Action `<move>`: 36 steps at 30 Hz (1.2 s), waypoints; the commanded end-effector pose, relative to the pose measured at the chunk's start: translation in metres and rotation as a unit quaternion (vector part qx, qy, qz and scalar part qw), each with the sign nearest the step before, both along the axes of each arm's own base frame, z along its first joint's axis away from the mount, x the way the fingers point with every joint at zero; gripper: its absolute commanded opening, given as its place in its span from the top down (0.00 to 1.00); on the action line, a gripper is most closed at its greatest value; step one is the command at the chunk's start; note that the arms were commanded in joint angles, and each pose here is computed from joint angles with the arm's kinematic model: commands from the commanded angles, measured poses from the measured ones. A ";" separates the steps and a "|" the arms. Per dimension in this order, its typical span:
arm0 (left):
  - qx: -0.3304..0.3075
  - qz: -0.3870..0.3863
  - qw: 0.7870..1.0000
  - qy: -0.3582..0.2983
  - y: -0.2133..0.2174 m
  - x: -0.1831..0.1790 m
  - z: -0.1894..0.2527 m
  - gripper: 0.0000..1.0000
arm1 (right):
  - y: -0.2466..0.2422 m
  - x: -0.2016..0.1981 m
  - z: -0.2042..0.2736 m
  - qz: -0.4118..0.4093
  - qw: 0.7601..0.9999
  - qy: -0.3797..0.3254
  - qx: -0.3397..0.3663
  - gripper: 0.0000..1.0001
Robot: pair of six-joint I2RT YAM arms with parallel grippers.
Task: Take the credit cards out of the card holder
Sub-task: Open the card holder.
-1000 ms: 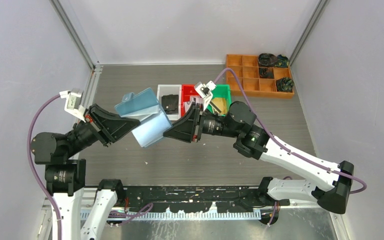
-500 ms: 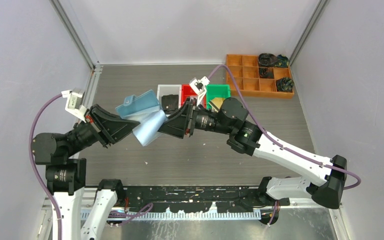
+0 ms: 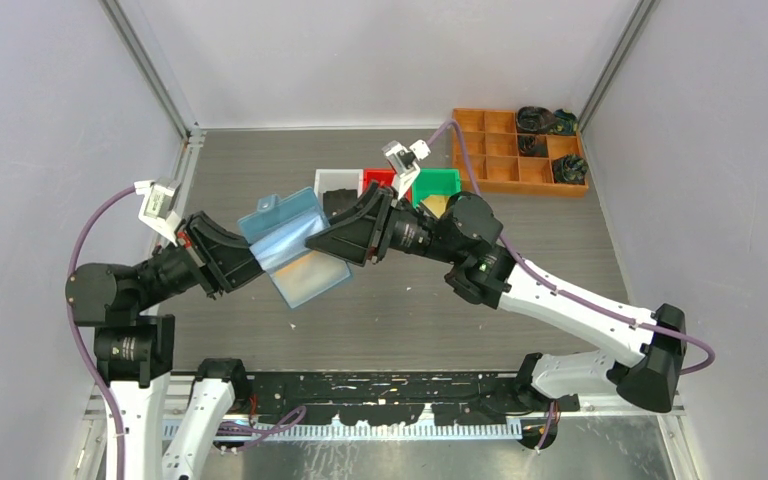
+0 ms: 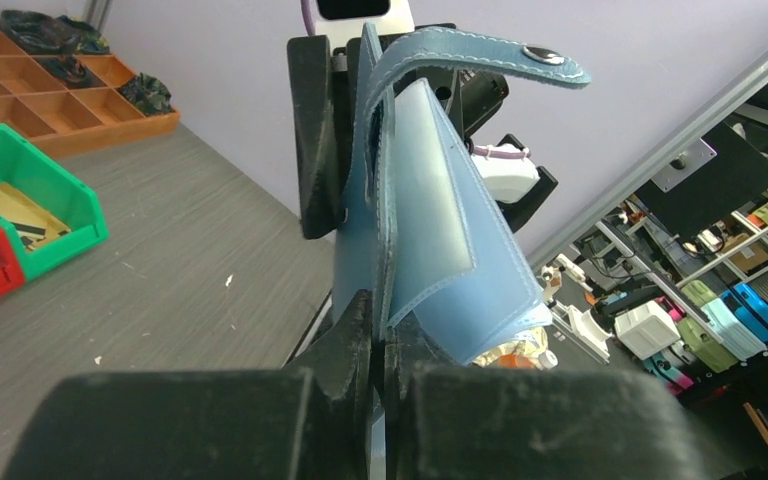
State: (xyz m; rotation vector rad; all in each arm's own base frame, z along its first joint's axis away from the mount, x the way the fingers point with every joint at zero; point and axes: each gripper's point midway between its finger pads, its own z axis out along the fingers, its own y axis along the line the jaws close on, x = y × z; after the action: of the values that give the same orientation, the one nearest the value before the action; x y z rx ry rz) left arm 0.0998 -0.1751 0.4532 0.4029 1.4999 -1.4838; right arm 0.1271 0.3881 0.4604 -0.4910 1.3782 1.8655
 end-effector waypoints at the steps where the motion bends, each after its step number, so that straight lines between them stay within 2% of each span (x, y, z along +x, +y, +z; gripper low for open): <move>1: 0.007 -0.022 1.000 -0.022 -0.002 -0.010 0.005 1.00 | -0.012 -0.011 0.049 0.018 0.997 -0.016 0.078 0.55; 5: 0.007 -0.020 0.999 -0.024 -0.002 -0.010 0.005 1.00 | -0.011 -0.008 0.044 0.016 0.997 0.000 0.073 0.75; 9: 0.015 -0.010 1.000 -0.024 -0.001 -0.007 0.002 0.99 | -0.014 -0.007 0.046 0.009 0.997 0.010 0.074 0.90; 12: 0.035 0.005 0.999 -0.033 0.001 -0.008 -0.006 0.73 | -0.019 -0.006 0.048 0.000 0.997 0.011 0.080 0.99; 14: 0.061 0.017 0.997 -0.044 0.003 -0.010 -0.012 0.65 | -0.023 -0.006 0.046 -0.009 0.997 0.012 0.080 0.99; 17: 0.100 0.022 0.990 -0.097 0.005 -0.019 -0.018 0.61 | -0.030 -0.004 0.041 -0.026 0.997 0.012 0.077 0.99; 23: 0.144 -0.019 0.972 -0.183 0.004 -0.051 -0.014 0.61 | -0.047 -0.005 0.043 -0.044 0.996 0.003 0.080 0.99; 27: 0.149 -0.055 0.968 -0.196 0.002 -0.059 -0.015 0.63 | -0.046 -0.010 0.043 -0.031 0.997 -0.001 0.075 0.99; 32: 0.127 -0.037 0.970 -0.206 0.001 -0.050 -0.007 0.63 | -0.035 -0.017 0.039 0.009 0.998 0.009 0.069 0.99; 36: 0.106 -0.020 0.977 -0.185 0.001 -0.038 -0.002 0.65 | -0.033 -0.019 0.038 0.018 0.997 0.007 0.070 0.99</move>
State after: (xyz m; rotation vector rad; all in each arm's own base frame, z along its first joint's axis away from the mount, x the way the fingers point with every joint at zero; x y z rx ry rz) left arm 0.0588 -0.1738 0.4352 0.8173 1.4180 -1.2079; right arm 0.1218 0.3669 0.4595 -0.4103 1.4000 1.9129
